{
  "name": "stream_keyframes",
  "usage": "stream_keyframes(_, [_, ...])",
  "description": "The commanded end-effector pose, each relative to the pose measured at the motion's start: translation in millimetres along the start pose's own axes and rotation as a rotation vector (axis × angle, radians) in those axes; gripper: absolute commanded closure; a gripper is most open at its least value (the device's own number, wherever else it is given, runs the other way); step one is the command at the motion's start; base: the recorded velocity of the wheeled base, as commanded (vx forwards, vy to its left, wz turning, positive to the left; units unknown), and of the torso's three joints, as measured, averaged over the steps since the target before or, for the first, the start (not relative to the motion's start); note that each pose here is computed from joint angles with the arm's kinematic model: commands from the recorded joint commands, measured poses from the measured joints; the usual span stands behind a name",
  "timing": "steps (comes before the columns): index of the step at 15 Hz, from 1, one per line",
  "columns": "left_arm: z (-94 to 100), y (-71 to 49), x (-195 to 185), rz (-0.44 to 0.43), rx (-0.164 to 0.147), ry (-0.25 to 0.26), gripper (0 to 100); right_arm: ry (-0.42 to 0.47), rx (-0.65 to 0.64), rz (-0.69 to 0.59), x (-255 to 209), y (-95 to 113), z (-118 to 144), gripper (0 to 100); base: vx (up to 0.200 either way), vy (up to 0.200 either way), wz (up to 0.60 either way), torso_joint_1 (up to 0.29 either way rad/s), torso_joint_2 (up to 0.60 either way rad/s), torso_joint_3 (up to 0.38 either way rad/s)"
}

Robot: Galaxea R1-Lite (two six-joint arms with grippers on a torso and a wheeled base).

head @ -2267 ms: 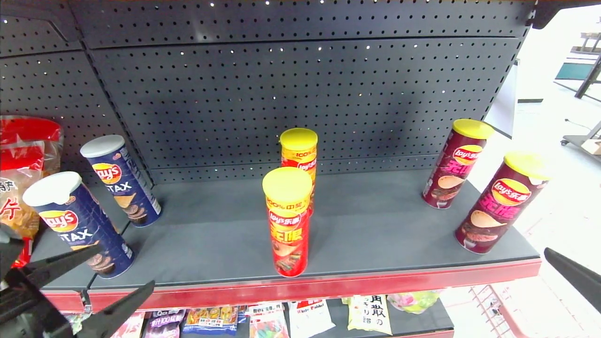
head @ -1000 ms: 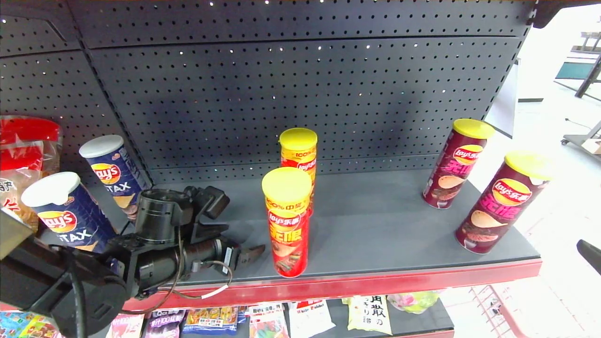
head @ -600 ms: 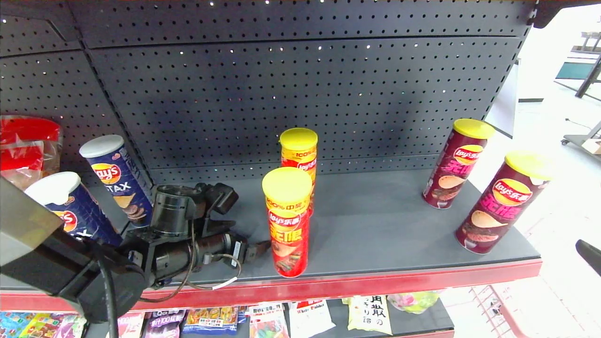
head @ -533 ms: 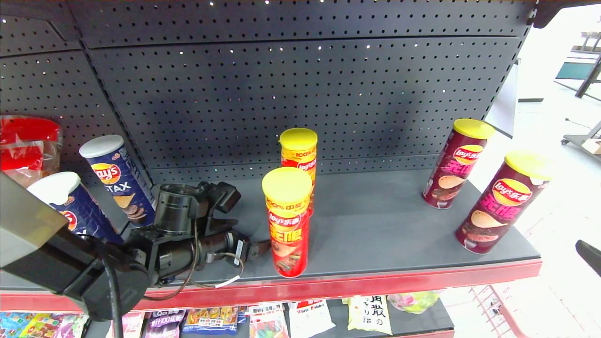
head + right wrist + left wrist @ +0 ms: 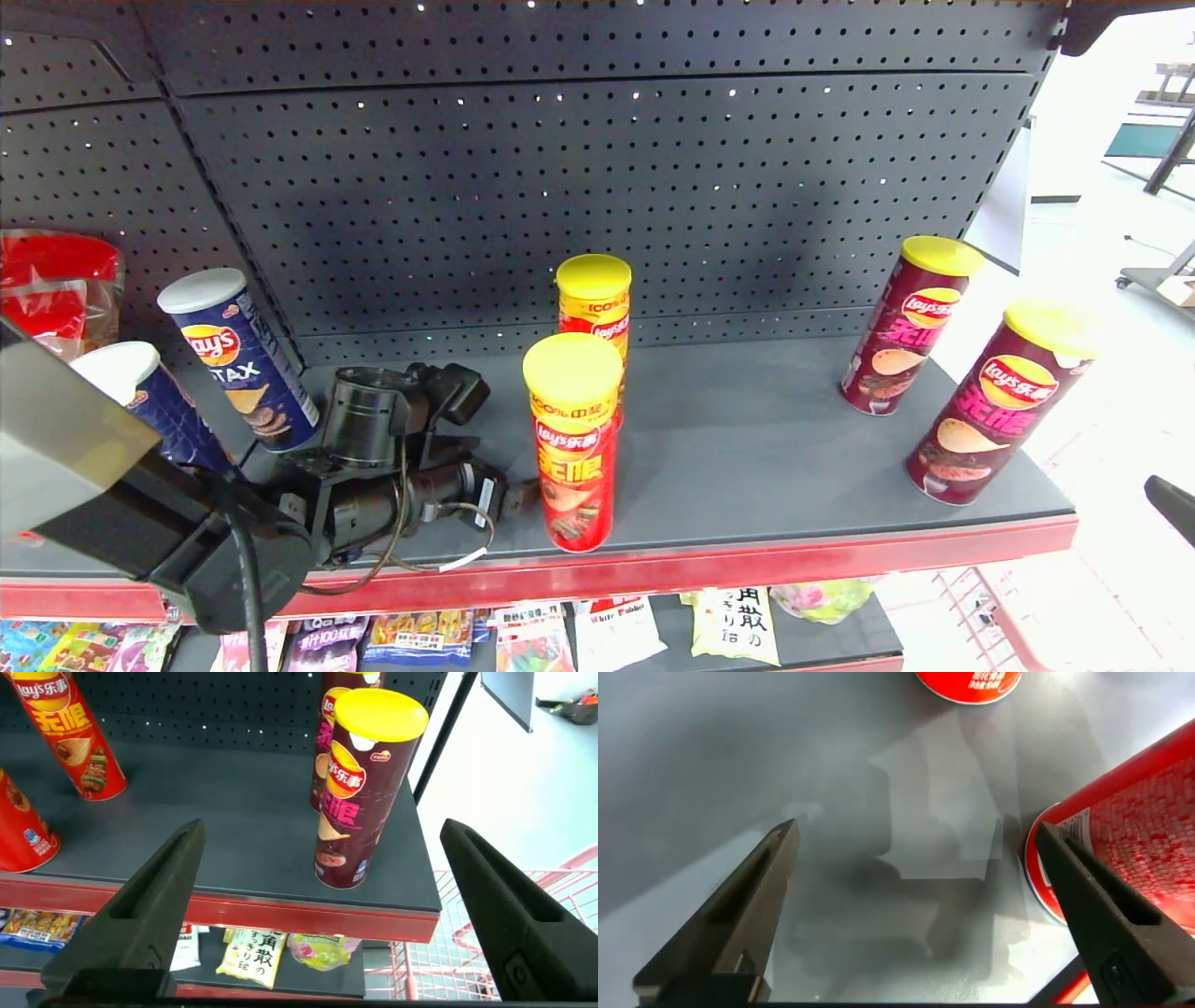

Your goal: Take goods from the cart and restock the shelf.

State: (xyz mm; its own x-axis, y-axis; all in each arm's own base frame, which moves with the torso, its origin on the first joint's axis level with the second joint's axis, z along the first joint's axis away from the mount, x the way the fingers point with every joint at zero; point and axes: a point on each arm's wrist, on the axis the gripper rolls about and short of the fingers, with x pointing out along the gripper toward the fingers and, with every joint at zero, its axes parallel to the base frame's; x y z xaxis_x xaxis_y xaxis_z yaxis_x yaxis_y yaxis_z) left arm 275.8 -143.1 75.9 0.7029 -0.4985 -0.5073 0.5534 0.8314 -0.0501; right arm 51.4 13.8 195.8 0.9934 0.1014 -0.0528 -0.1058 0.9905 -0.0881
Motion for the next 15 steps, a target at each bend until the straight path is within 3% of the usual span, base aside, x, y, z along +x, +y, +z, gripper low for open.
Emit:
stream_keyframes(1, [0.8, -3.0, -1, -0.01, 0.005, -0.003, 0, 0.003, -0.001, -0.001, 1, 0, 0, 0, 0.0, 0.0, 0.0, 0.0, 0.0, 0.0])
stream_keyframes(9, [-0.7, -4.4, -1, -0.012, 0.003, 0.004, 0, 0.009, 0.003, 0.001, 2, 1, -1, 0, 0.0, 0.0, 0.0, 0.0, 0.0, 0.0])
stream_keyframes(11, [3.1, -4.3, -6, -0.003, 0.003, -0.014, 0, 0.024, 0.004, 0.007, 3, 1, -4, 0, 0.0, 0.0, 0.0, 0.0, 0.0, 0.0])
stream_keyframes(12, [13.5, -4.4, -21, 0.026, 0.0, -0.057, 0, 0.048, -0.003, 0.025, 5, 3, -9, 0, 0.0, 0.0, 0.0, 0.0, 0.0, 0.0])
stream_keyframes(15, [26.7, -6.4, -85, 0.05, -0.007, -0.091, 0, 0.111, -0.01, 0.112, 8, 6, -25, 0, 0.0, 0.0, 0.0, 0.0, 0.0, 0.0])
